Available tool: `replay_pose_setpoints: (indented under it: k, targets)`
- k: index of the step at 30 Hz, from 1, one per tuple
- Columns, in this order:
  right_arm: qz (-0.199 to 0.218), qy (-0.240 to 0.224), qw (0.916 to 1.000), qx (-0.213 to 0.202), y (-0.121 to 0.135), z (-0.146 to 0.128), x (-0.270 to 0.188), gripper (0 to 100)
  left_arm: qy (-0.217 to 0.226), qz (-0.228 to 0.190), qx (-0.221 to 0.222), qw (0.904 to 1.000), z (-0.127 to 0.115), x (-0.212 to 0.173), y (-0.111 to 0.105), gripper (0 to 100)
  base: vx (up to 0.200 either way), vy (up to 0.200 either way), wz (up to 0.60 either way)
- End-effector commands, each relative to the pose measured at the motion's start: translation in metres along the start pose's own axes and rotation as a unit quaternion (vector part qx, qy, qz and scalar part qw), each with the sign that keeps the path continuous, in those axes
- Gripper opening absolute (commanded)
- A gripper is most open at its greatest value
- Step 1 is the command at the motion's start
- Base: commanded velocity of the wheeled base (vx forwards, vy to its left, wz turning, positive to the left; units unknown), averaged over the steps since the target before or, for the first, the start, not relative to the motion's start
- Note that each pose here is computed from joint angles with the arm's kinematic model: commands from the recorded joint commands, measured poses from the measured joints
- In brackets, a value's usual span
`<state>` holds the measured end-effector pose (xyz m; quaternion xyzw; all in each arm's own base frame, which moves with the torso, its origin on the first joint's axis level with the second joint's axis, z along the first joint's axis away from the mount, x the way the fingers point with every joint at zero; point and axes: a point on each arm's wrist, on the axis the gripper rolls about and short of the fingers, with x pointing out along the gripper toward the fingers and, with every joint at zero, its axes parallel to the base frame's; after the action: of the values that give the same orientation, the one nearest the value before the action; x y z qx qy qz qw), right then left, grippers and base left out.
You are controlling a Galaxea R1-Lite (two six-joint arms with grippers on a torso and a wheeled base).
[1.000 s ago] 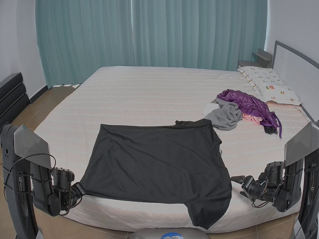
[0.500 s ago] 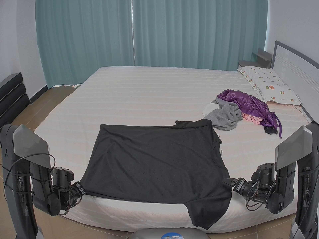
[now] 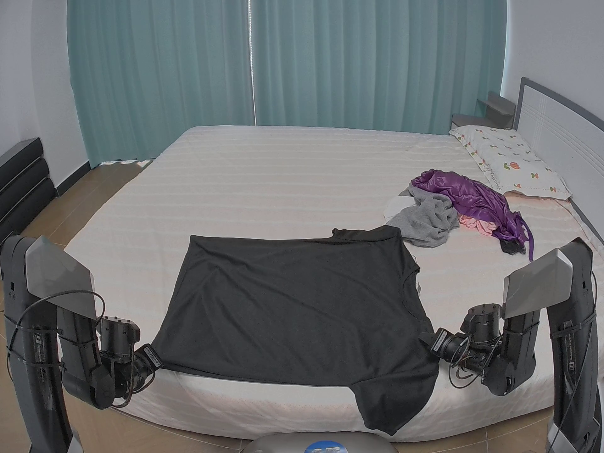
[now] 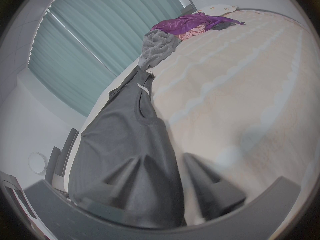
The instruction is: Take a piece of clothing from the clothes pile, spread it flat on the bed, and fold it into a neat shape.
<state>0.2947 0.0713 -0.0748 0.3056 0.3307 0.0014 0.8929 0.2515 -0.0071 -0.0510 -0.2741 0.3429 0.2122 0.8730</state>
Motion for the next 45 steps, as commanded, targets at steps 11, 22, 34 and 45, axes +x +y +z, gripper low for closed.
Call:
replay_pose_setpoints:
  k: [11, 22, 34, 45]
  targets:
    - [0.008, -0.044, 0.9990, -0.007, 0.002, 0.022, 0.008, 0, 0.005, 0.000, 0.002, 1.0000, -0.002, -0.001, 0.000, 0, 0.000, 0.000, 0.00]
    - [0.015, -0.045, 0.9988, -0.010, 0.003, 0.021, 0.017, 0, 0.004, -0.003, 0.000, 1.0000, -0.001, 0.000, -0.001, 0, 0.000, 0.000, 0.00]
    - [0.028, -0.046, 0.9985, 0.010, 0.006, 0.021, 0.004, 100, 0.004, -0.006, -0.003, 1.0000, -0.001, 0.000, -0.001, 100, 0.000, 0.000, 0.00]
    - [0.062, -0.033, 0.9929, 0.097, 0.011, 0.027, -0.035, 100, 0.037, -0.074, -0.028, 0.9962, 0.014, -0.014, 0.003, 100, 0.000, 0.000, 0.00]
